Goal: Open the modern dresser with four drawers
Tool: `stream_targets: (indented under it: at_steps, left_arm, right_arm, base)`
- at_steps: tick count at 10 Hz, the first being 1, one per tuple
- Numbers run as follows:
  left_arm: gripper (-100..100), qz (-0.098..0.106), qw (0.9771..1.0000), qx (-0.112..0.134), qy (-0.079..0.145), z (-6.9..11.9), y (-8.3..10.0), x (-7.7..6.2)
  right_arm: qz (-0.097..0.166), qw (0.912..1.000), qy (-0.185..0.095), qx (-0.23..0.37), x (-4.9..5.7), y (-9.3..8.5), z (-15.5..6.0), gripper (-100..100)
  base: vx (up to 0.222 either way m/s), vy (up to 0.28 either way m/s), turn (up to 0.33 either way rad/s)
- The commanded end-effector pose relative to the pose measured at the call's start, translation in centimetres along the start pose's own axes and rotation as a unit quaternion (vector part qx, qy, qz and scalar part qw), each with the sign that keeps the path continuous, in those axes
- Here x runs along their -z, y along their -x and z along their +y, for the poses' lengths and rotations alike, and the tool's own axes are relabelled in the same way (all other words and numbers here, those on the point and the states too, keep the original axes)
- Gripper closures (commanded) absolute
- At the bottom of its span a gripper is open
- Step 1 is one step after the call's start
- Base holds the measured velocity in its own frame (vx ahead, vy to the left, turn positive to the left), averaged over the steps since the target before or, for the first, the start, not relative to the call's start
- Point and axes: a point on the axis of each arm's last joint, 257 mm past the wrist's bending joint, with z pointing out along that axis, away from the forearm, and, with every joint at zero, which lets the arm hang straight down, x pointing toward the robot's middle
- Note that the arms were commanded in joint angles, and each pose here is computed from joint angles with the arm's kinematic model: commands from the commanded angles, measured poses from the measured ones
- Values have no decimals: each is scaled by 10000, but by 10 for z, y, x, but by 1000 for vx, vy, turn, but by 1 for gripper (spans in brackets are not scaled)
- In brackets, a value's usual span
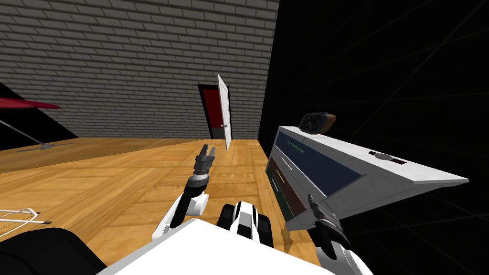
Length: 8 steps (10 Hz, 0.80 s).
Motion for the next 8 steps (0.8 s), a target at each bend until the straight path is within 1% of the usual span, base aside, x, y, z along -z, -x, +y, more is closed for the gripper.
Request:
stream_targets:
  at_steps: [1,2,3,4,5,6,7,8]
  left_arm:
    - [0,0,10000,0,0,0,0,0]
    - [0,0,10000,1,0,0,0,0]
    - [0,0,10000,0,0,0,0,0]
    - [0,0,10000,0,0,0,0,0]
    - [0,0,10000,0,0,0,0,0]
    - [0,0,10000,0,0,0,0,0]
    - [0,0,10000,0,0,0,0,0]
    - [0,0,10000,0,0,0,0,0]
  right_arm:
    - [164,9964,-643,521,-4,-19,-44,-100]
    - [164,9953,-719,632,-4,-20,-49,-100]
    - [259,9908,-1024,840,-3,-28,-69,-100]
    - [237,9903,-1028,901,-3,-27,-69,-100]
    - [305,9842,-1305,1158,-3,-32,-87,-100]
    - [356,9787,-1519,1337,-2,-35,-100,-100]
    - [373,9766,-1588,1403,-1,-37,-104,-100]
    - [434,9682,-1840,1637,1,-40,-120,-100]
  base:
    - [102,148,102]
    - [92,113,38]
    - [103,92,75]
    - [70,58,39]
    - [65,57,83]
    - [133,97,139]
    - [112,76,39]
    - [96,62,76]
